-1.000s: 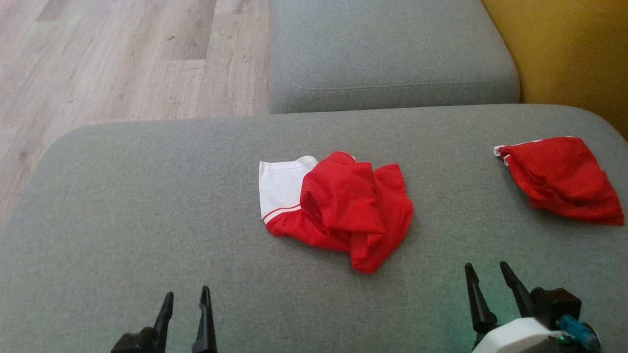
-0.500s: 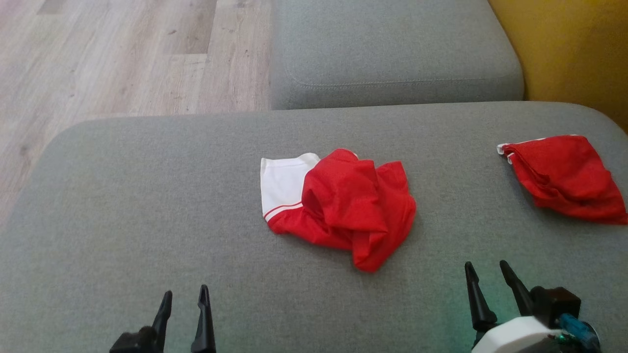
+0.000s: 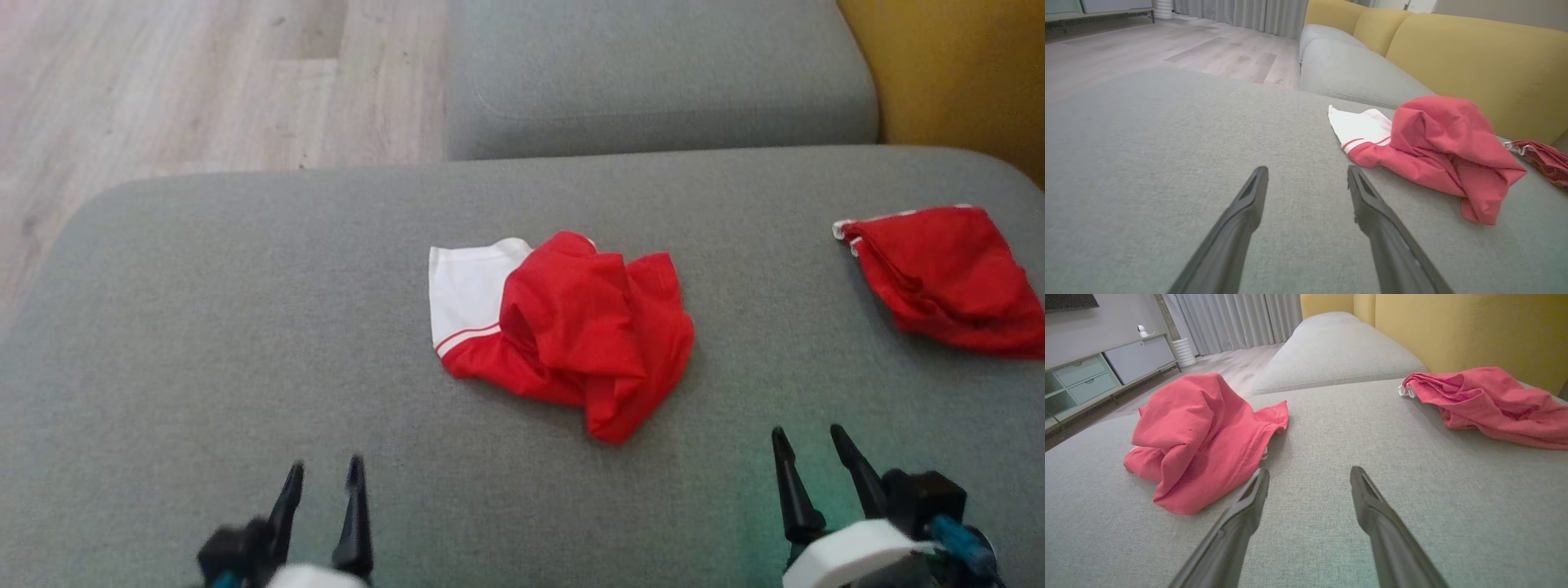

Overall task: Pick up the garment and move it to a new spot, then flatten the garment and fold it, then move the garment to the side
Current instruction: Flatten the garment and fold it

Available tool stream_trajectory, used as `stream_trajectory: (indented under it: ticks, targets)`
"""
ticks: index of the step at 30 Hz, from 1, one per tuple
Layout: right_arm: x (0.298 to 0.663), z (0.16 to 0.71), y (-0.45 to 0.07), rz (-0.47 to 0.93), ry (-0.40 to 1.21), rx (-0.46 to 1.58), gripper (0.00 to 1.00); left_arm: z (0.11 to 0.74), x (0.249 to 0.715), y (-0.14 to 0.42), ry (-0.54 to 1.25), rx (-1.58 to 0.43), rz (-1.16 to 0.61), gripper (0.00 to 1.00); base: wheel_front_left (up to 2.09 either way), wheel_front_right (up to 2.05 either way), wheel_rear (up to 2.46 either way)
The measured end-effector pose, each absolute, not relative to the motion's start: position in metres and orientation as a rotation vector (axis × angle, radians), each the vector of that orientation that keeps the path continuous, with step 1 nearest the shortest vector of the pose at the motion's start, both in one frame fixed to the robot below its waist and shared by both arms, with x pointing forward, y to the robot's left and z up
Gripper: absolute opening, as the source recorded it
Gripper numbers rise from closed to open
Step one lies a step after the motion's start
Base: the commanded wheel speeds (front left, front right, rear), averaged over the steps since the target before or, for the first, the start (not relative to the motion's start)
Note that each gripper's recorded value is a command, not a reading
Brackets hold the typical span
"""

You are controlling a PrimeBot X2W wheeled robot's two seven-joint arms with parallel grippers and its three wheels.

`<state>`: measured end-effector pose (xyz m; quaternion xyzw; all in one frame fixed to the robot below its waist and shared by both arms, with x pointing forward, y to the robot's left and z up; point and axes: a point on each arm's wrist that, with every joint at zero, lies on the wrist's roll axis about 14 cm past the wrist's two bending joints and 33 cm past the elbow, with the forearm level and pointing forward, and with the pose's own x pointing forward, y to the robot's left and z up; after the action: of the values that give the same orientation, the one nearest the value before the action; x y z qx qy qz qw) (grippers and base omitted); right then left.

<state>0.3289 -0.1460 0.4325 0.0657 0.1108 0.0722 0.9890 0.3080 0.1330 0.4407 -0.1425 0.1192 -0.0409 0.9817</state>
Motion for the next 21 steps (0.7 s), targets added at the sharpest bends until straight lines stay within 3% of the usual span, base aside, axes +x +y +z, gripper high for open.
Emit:
stream_trajectory:
  ticks: [11, 21]
  targets:
    - [0.356, 0.442, -0.154, 0.124, 0.197, 0.110, 1.00, 0.449, 0.387, 0.076, 0.268, -0.275, -0.265, 1.00, 0.00, 0.00, 0.00]
    - [0.373, 0.426, -0.180, 0.047, 0.242, 0.093, 1.00, 0.415, 0.473, 0.063, 0.394, -0.142, -0.324, 1.00, 0.00, 0.00, 0.00]
